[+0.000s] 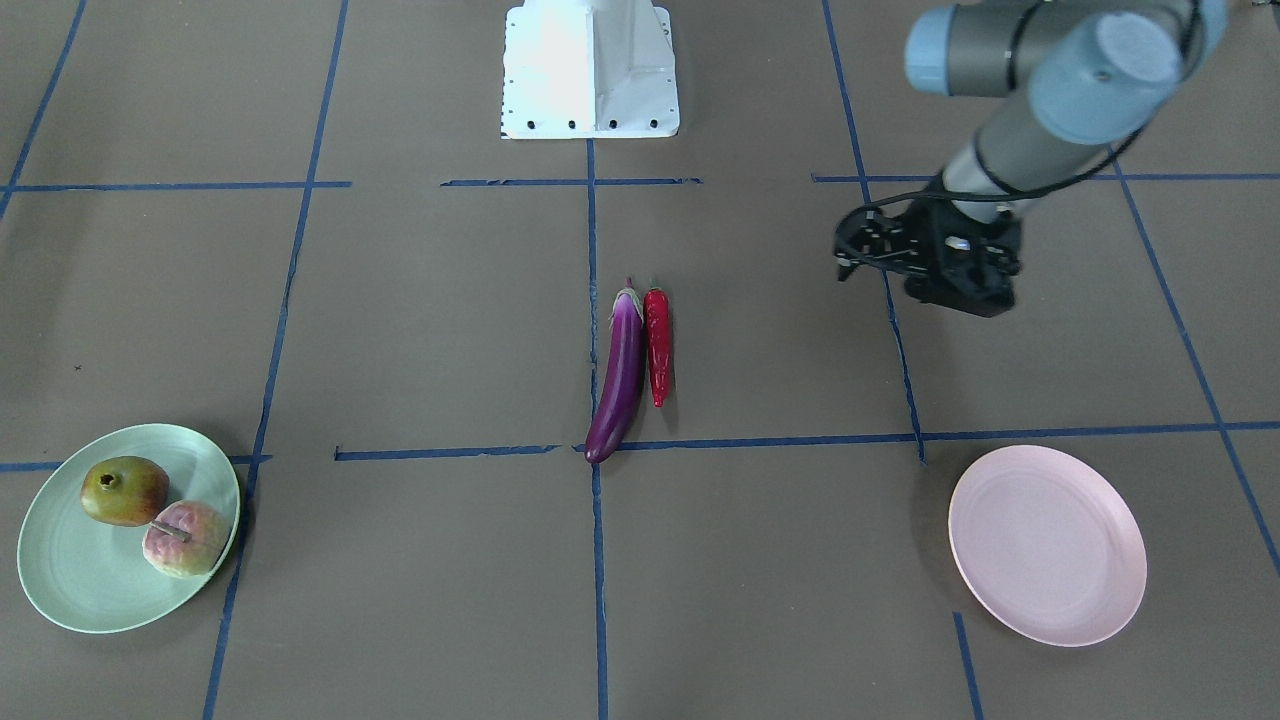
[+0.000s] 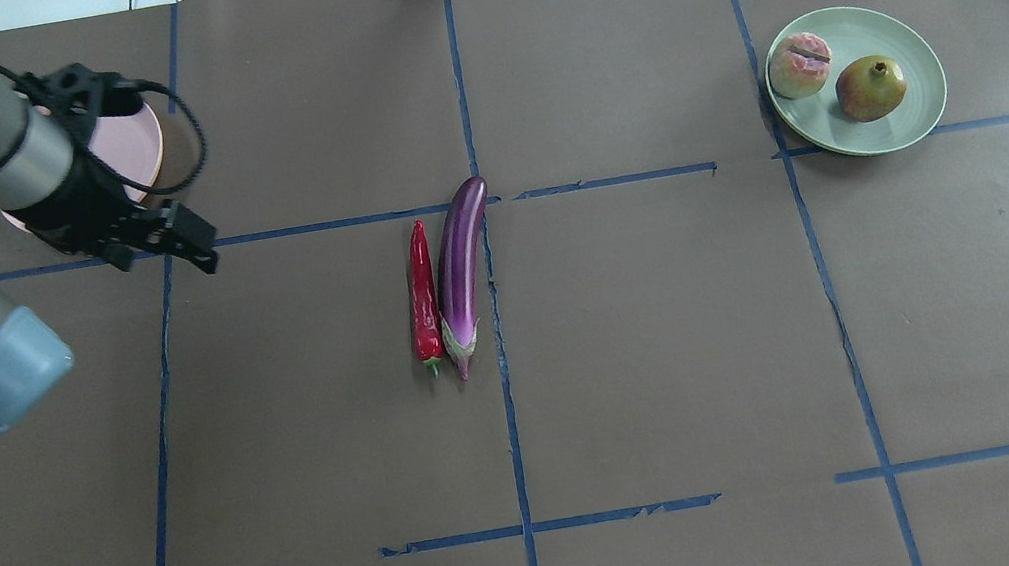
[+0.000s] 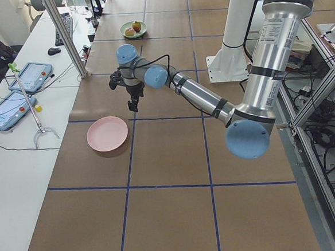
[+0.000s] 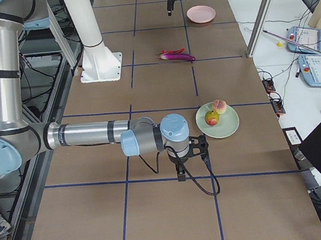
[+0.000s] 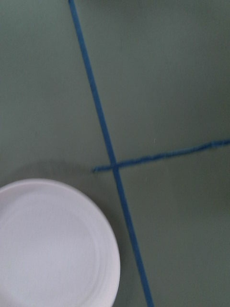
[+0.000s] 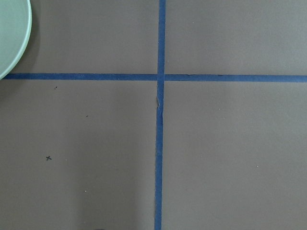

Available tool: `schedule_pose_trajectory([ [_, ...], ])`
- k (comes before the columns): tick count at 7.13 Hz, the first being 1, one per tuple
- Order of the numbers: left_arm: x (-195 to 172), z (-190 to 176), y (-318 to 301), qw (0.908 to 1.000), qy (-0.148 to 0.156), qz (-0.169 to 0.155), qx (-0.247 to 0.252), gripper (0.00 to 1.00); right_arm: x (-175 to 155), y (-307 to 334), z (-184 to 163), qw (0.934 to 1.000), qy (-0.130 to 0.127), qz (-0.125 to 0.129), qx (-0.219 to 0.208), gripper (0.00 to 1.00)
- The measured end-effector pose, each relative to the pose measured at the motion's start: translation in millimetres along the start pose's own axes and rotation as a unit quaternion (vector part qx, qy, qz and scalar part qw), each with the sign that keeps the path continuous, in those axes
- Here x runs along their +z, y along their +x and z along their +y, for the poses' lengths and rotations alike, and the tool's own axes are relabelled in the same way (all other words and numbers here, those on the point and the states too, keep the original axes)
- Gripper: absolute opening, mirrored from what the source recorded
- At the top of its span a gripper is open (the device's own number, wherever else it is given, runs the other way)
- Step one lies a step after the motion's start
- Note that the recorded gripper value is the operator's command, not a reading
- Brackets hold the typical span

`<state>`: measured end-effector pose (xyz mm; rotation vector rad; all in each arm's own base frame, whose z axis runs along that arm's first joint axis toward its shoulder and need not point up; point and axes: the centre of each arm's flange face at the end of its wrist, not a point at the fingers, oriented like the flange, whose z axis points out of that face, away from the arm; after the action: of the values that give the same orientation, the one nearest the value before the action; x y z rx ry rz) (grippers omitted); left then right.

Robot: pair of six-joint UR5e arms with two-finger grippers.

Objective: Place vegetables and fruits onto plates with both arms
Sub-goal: 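Lower the left gripper onto the purple eggplant and grasp it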

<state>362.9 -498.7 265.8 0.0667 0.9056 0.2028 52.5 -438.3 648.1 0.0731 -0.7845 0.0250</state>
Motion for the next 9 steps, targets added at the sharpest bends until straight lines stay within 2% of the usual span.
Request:
schedule_pose_trajectory([
  [1,28.7,1.4,65.1,0.9992,0.015,-0.017,-0.032,0.99,0.1,-0.1,0.1,1.0000,0.000,0.000,-0.001,1.00],
  [2,59.5,-2.3,123.1,0.9966,0.032,-0.037,-0.066,0.93,0.1,-0.2,0.1,1.0000,0.000,0.000,-0.001,1.00],
  [3,88.7,-8.5,169.8,0.9931,0.047,-0.056,-0.091,0.76,0.1,-0.2,0.1,1.0000,0.001,0.000,-0.001,1.00],
  [4,110.2,-15.3,197.1,0.9909,0.057,-0.066,-0.103,0.73,0.2,-0.2,0.3,1.0000,0.000,0.000,-0.001,1.00],
  [6,139.7,-18.7,217.0,0.9894,0.057,-0.074,-0.111,0.73,0.5,0.0,0.8,1.0000,0.000,-0.001,-0.001,1.00],
  [9,155.1,-16.3,223.2,0.9892,0.050,-0.080,-0.112,0.72,0.5,0.0,0.9,1.0000,0.000,-0.001,-0.001,1.00],
])
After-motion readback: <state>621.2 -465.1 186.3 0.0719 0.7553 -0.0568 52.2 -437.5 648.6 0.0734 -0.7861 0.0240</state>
